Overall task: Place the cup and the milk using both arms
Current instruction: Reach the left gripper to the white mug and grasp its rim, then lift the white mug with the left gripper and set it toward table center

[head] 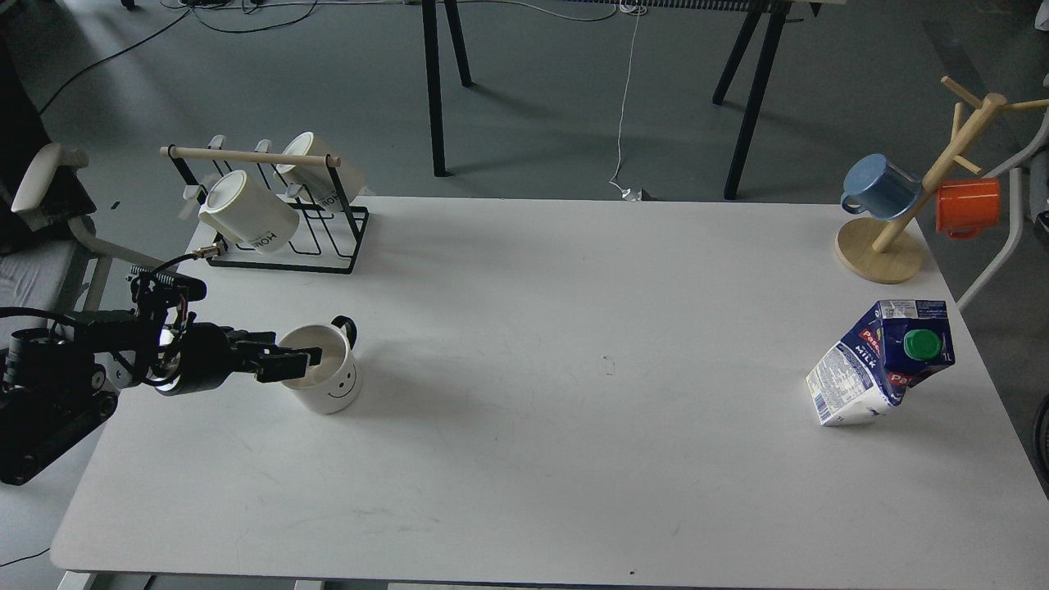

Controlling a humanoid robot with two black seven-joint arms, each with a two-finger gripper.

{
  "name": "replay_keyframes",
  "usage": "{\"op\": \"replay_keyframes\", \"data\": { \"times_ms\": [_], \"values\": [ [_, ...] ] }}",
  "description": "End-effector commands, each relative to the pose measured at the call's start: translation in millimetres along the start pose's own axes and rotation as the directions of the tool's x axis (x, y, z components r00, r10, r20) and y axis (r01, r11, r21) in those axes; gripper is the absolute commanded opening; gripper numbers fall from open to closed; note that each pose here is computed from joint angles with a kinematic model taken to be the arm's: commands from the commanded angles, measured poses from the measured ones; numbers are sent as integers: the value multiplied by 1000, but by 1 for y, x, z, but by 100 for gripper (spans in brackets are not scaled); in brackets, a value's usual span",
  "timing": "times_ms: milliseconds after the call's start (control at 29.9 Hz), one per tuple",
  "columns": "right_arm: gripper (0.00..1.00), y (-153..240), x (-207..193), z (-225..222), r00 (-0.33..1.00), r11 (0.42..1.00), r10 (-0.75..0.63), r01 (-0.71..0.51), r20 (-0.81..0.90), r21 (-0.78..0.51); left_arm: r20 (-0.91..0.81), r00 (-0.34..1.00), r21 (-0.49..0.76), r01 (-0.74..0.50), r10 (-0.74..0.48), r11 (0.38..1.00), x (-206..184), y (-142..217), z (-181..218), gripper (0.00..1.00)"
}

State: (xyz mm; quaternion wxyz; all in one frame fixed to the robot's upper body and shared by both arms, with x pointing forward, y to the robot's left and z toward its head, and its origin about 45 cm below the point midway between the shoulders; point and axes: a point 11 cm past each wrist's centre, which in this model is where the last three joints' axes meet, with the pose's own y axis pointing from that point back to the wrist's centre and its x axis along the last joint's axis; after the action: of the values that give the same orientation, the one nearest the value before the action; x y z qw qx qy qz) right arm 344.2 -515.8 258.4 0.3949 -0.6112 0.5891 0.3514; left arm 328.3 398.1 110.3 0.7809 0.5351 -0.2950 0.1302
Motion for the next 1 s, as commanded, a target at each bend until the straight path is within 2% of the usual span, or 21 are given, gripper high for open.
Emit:
{"op": "replay_keyframes", "data": {
  "times_ms": [0, 67, 100, 334, 702, 869, 969],
  "values": [
    [98, 0, 0, -1, 1000, 1000, 1, -1, -1, 1, 2, 1000, -3, -2, 2, 1000, 0, -1, 1, 49],
    [98, 1, 1, -1, 1000, 1000, 2, -2, -1, 0, 9, 1000, -8, -27, 27, 1000, 2, -2, 3, 13],
    [98, 1, 1, -1, 1000, 1000, 2, -2, -1, 0, 19, 999, -13, -47, 48, 999, 5, -4, 5, 8],
    [98, 1, 1, -1, 1000, 1000, 4, -4, -1, 0, 26, 998, -10, -54, 54, 999, 5, -3, 3, 3],
    [98, 1, 2, -1, 1000, 1000, 5, -5, -2, 1, 11, 1000, -39, -20, 20, 999, 20, 11, 11, 2],
    [98, 2, 2, -2, 1000, 1000, 6, -6, -1, 6, -69, 996, -214, -79, 65, 974, 74, 24, 63, 2],
    [98, 3, 4, -5, 1000, 1000, 12, -12, 0, 20, -52, 987, -302, -160, 152, 940, 117, 23, 96, 2]
  ]
}}
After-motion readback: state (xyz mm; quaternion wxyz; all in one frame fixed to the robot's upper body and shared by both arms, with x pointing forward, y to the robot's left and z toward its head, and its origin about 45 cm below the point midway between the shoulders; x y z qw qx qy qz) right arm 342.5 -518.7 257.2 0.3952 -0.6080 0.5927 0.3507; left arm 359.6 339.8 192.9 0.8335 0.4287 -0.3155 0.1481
